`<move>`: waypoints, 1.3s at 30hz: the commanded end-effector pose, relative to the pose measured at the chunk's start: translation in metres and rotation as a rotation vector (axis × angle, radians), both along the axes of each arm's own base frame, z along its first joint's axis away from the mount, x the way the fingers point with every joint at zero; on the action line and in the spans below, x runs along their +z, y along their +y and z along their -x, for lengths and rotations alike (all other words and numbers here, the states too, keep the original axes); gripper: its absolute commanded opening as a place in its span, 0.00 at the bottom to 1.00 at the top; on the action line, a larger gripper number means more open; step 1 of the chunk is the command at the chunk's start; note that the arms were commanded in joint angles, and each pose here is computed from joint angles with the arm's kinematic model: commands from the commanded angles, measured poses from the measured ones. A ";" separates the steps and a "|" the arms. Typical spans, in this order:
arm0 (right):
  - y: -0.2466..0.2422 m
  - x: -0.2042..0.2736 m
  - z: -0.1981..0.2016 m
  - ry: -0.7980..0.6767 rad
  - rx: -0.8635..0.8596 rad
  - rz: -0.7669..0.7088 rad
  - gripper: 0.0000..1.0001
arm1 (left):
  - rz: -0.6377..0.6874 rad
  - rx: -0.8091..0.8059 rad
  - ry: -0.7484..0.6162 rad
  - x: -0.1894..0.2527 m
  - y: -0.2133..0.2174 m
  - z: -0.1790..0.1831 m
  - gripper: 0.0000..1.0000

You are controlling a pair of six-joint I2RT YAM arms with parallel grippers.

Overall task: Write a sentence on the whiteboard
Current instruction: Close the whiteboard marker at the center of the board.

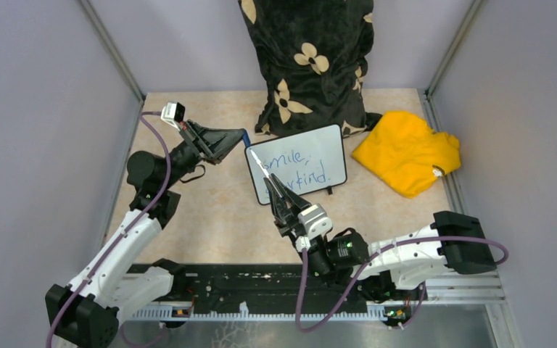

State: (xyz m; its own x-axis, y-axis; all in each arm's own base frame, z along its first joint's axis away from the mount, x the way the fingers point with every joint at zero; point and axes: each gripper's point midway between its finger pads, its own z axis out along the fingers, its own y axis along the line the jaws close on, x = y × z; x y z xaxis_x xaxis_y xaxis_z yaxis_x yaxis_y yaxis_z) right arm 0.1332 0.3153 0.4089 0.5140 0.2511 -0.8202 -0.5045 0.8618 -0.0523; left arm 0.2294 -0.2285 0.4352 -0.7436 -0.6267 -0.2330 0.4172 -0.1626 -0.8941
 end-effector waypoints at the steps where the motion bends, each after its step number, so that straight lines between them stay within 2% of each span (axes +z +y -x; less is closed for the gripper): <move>1: -0.015 0.027 0.002 0.010 0.011 -0.128 0.00 | 0.011 -0.019 -0.087 0.020 0.001 0.015 0.00; 39: -0.020 0.026 0.001 0.020 0.003 -0.142 0.00 | -0.026 0.014 -0.080 0.005 -0.001 0.011 0.00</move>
State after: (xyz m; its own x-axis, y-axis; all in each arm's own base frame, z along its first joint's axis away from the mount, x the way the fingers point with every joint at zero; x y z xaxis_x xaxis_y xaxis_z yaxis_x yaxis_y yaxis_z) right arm 0.1331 0.3146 0.4081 0.5081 0.2516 -0.8237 -0.5029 0.8631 -0.0465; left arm 0.2254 -0.2306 0.4344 -0.7216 -0.6290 -0.2892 0.4634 -0.1286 -0.8767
